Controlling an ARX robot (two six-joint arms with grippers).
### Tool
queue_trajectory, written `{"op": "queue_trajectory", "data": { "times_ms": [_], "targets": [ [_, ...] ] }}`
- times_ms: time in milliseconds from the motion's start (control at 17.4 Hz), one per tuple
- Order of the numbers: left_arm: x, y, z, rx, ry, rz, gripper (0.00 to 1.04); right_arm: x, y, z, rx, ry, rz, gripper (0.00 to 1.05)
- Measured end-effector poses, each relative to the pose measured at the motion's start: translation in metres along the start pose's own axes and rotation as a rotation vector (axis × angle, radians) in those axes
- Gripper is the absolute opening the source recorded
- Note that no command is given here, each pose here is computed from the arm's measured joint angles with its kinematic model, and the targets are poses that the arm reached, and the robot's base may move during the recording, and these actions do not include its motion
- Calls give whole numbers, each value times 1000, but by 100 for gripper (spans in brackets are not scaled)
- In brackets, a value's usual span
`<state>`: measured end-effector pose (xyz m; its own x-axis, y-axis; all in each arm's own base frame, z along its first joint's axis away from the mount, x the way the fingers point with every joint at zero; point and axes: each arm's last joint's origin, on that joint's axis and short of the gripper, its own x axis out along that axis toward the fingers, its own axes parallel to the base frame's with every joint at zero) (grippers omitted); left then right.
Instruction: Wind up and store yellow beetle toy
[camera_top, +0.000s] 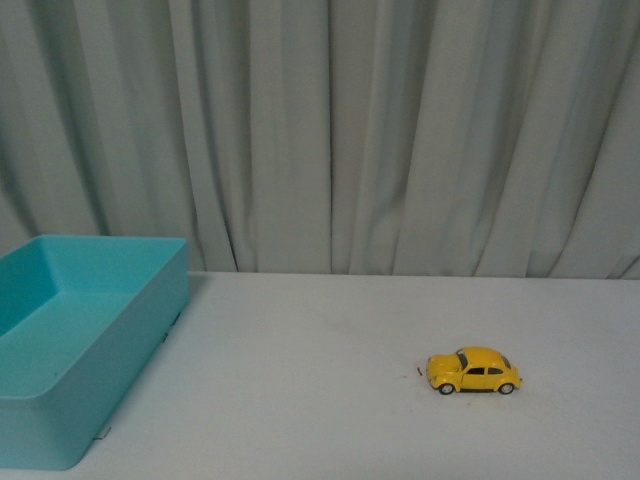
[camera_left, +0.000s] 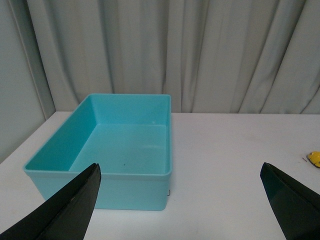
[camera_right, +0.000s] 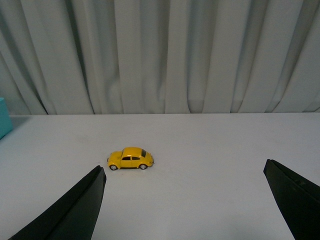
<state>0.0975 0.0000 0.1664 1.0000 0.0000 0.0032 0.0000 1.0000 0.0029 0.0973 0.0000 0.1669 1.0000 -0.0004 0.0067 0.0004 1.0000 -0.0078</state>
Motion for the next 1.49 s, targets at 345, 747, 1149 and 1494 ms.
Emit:
{"op": "queue_trajectory", "data": {
  "times_ms": [345,747,1149,1494],
  "targets": [
    [0,0,0,0,1,0,98,0,0,0,0,2,0,98],
    [0,0,0,0,1,0,98,0,0,0,0,2,0,98],
    [0,0,0,0,1,0,98,0,0,0,0,2,0,98],
    [0,0,0,0,1,0,98,0,0,0,0,2,0,98]
  ]
}}
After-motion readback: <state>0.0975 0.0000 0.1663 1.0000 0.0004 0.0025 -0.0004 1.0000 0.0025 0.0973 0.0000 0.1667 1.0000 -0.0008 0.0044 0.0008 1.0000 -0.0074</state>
